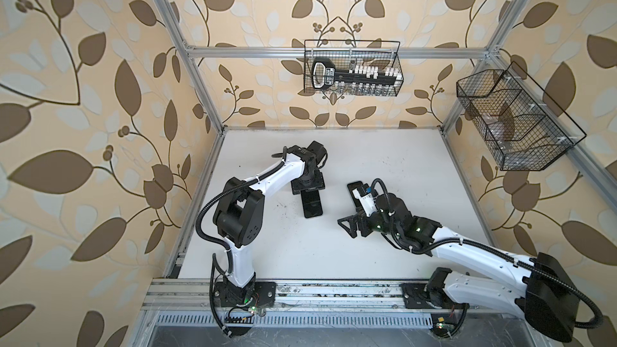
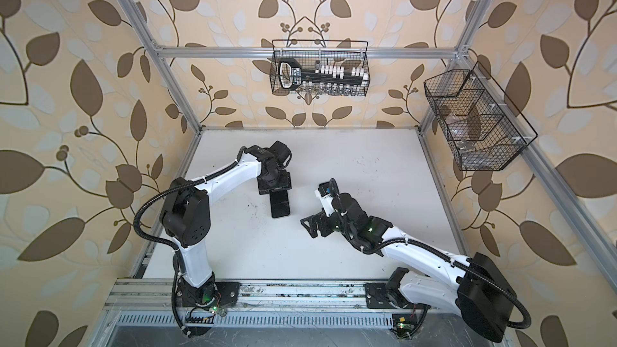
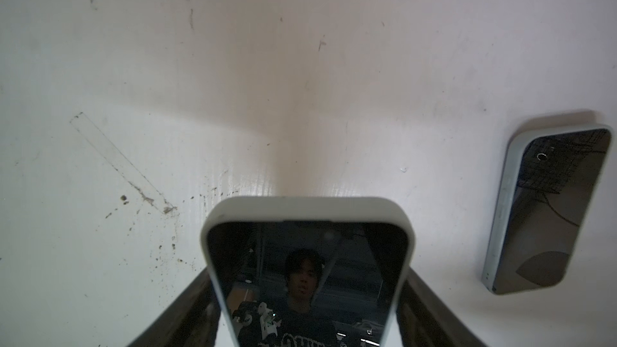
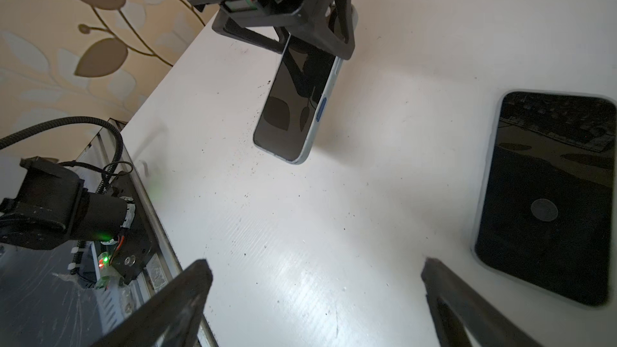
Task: Take the phone out of the phone case
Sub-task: Pick up the phone from the center of the table.
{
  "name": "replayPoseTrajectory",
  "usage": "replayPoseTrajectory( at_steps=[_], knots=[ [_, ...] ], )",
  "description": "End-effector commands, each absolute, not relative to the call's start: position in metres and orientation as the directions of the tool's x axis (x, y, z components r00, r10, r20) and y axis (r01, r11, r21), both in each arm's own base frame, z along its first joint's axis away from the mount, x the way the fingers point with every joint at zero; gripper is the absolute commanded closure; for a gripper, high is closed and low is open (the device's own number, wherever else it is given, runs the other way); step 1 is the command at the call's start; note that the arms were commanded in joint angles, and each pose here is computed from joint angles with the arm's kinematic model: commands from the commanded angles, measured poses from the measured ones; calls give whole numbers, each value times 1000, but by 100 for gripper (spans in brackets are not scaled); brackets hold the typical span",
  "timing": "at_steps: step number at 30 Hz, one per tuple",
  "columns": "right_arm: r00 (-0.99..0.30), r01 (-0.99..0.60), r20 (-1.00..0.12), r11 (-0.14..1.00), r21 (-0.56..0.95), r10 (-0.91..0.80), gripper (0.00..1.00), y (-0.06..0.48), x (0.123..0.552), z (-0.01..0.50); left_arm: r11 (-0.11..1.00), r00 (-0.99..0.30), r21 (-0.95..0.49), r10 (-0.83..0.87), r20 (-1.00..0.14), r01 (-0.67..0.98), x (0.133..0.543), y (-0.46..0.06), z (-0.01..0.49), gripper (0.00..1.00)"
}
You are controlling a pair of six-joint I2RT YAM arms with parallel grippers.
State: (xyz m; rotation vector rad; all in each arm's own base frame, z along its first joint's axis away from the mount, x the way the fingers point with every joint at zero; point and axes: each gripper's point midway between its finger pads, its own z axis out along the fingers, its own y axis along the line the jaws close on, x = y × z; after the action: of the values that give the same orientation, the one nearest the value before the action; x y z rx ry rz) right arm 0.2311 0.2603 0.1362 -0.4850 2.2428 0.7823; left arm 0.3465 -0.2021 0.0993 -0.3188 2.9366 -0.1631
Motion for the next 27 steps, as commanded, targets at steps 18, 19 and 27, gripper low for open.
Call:
replayPoseTrajectory(
  at_steps=[18,19,27],
  knots=[
    [-766,-500,-636,531,684,98,7,321,243,169,914,-935,-365,-272,-228,-177,324,-217,194,49],
    [-766,-503,-634,518,692,105,8,323,243,172,911,-933,-373,-277,-230,-178,323,-216,196,49],
    [-769,-529,-624,412,742,139,16,341,244,193,885,-925,-430,-301,-231,-180,312,-216,207,49]
  ],
)
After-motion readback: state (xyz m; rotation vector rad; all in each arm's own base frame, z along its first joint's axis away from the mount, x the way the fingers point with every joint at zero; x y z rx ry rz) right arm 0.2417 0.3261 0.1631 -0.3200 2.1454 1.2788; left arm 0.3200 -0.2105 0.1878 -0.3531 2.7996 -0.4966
